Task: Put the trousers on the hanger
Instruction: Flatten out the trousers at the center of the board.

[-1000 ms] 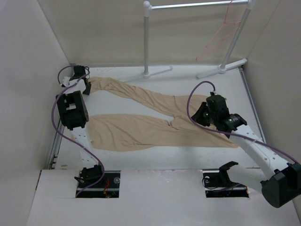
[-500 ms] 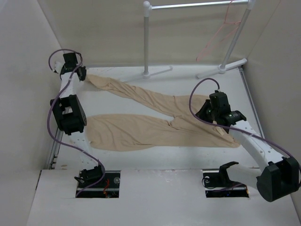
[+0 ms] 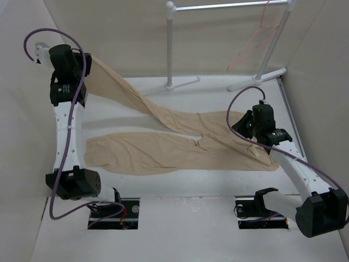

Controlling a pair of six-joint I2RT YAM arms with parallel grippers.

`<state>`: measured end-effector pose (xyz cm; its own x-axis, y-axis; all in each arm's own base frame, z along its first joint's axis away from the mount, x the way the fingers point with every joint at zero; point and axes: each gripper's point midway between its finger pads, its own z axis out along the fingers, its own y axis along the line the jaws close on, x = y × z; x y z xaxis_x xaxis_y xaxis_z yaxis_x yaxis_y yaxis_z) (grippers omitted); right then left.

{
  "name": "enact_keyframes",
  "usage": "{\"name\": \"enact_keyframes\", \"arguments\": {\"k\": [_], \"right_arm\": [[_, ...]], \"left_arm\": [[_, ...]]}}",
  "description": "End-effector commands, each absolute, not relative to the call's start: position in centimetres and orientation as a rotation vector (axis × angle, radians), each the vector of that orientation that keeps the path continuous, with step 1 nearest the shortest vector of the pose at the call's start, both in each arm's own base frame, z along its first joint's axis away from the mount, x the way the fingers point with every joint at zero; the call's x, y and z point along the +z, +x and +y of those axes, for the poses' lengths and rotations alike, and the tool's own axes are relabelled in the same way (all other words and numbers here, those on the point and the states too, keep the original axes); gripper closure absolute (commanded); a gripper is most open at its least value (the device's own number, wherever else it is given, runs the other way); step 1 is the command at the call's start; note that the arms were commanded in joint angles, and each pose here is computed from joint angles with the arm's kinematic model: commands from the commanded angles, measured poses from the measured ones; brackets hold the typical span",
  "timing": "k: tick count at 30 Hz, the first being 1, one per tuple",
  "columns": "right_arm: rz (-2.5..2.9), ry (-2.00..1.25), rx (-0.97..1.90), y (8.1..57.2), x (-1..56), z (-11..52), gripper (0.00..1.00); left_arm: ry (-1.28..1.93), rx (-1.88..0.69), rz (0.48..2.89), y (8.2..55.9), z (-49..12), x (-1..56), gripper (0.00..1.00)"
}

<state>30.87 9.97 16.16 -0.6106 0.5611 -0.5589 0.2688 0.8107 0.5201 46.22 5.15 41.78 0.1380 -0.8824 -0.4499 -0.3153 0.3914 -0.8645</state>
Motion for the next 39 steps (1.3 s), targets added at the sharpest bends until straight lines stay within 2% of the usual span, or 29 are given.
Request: {"name": "enact_keyframes", "arguments": {"k": [1,5,10,13,17,22,25,34,37,39], "right_arm": [[2.131,0.598,0.566,32.4,19.2,10.1,0.78],[2.143,0.61,0.552,32.6,18.6,9.9,0.72],[2.131,0.748,0.47,34.3,17.9,6.6,0.53],[2.107,0.841,0.417,36.7,18.0,3.9,0.47],[2.038,0.956,0.26,41.2,17.9,-0.9,0.42],[2.08,0.98,0.025,46.2,15.3,-6.2,0.35],[2.178,0.961,-0.062,47.0,12.9,-7.6,0.34],[2.352,0.875,-0.079,47.7,8.7,-6.7,0.37],[2.384,0.871,-0.018,47.9,7.8,-5.8,0.52],[2.384,0.9,0.038,48.2,7.6,-5.5,0.75]], "left_arm": [[-1.119,-0.525,1.371,43.4,6.3,44.6,1.0],[-1.21,-0.413,1.425,43.7,9.2,39.8,1.0],[-1.292,-0.384,1.54,48.9,10.3,32.2,1.0],[-1.248,-0.421,1.555,52.0,8.1,32.9,1.0],[-1.169,-0.492,1.545,54.7,5.3,36.7,1.0],[-1.14,-0.527,1.528,55.0,4.7,38.0,1.0],[-1.145,-0.533,1.524,54.7,5.1,37.7,1.0],[-1.17,-0.531,1.564,55.2,5.6,34.5,1.0],[-1.168,-0.536,1.562,56.2,5.7,33.8,1.0],[-1.167,-0.548,1.562,57.1,5.7,33.9,1.0]]}}
